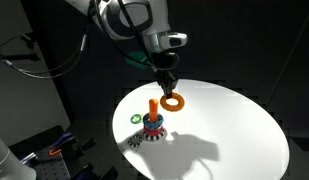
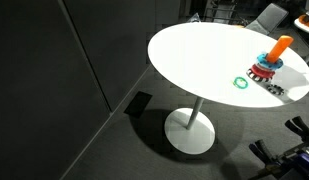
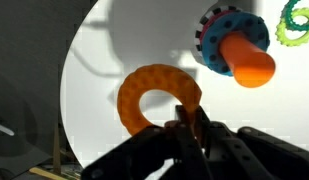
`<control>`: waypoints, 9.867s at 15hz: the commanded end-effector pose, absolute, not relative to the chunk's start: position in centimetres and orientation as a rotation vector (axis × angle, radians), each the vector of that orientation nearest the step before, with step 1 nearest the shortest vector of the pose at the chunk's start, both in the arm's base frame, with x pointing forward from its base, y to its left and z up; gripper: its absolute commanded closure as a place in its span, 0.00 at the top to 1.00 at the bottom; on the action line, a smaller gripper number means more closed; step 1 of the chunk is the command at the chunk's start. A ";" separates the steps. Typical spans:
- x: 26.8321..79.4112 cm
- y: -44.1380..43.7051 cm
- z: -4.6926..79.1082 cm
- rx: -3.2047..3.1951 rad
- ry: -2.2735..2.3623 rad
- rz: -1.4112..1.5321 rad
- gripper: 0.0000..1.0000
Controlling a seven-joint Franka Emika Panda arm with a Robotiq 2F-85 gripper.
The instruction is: Pick up the orange ring and put it on the ring holder
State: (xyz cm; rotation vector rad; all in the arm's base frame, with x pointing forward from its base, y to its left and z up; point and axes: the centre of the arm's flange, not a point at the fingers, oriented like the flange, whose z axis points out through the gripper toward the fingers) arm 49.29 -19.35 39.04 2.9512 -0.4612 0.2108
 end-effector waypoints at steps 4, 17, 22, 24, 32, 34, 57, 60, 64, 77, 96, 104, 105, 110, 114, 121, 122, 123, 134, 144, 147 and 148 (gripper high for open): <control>47.9 -13.9 40.9 2.938 -0.359 0.207 0.05; 48.9 -8.4 38.1 2.839 -0.286 0.201 0.05; 49.4 -8.3 36.6 2.830 -0.290 0.180 0.05; 49.6 -8.2 36.0 2.833 -0.289 0.174 0.05; 49.8 -7.7 34.4 2.827 -0.284 0.150 0.04; 49.8 -7.7 34.3 2.825 -0.281 0.150 0.05; 49.7 -8.4 35.3 2.894 -0.330 0.201 1.00; 49.8 -8.4 35.4 2.917 -0.348 0.223 1.00; 49.9 -8.4 35.3 2.951 -0.372 0.235 1.00; 49.3 -8.5 34.0 3.067 -0.367 0.221 1.00; 49.6 -9.1 34.7 3.115 -0.376 0.282 1.00; 50.4 -8.6 34.0 3.120 -0.379 0.312 1.00; 50.5 -8.6 33.8 3.118 -0.378 0.314 1.00; 51.0 -8.1 33.1 3.119 -0.367 0.307 1.00; 51.0 -8.3 32.9 3.113 -0.376 0.306 1.00; 51.1 -10.0 33.6 3.098 -0.422 0.316 1.00; 51.0 -10.2 33.7 3.097 -0.428 0.316 1.00; 51.0 -10.4 33.9 3.097 -0.431 0.316 1.00; 50.0 -10.9 36.8 3.084 -0.412 0.315 1.00; 46.9 -11.2 40.3 3.136 -0.231 0.054 1.00; 45.9 -11.3 41.7 3.114 -0.218 -0.009 1.00; 45.7 -11.4 42.2 3.100 -0.224 -0.020 1.00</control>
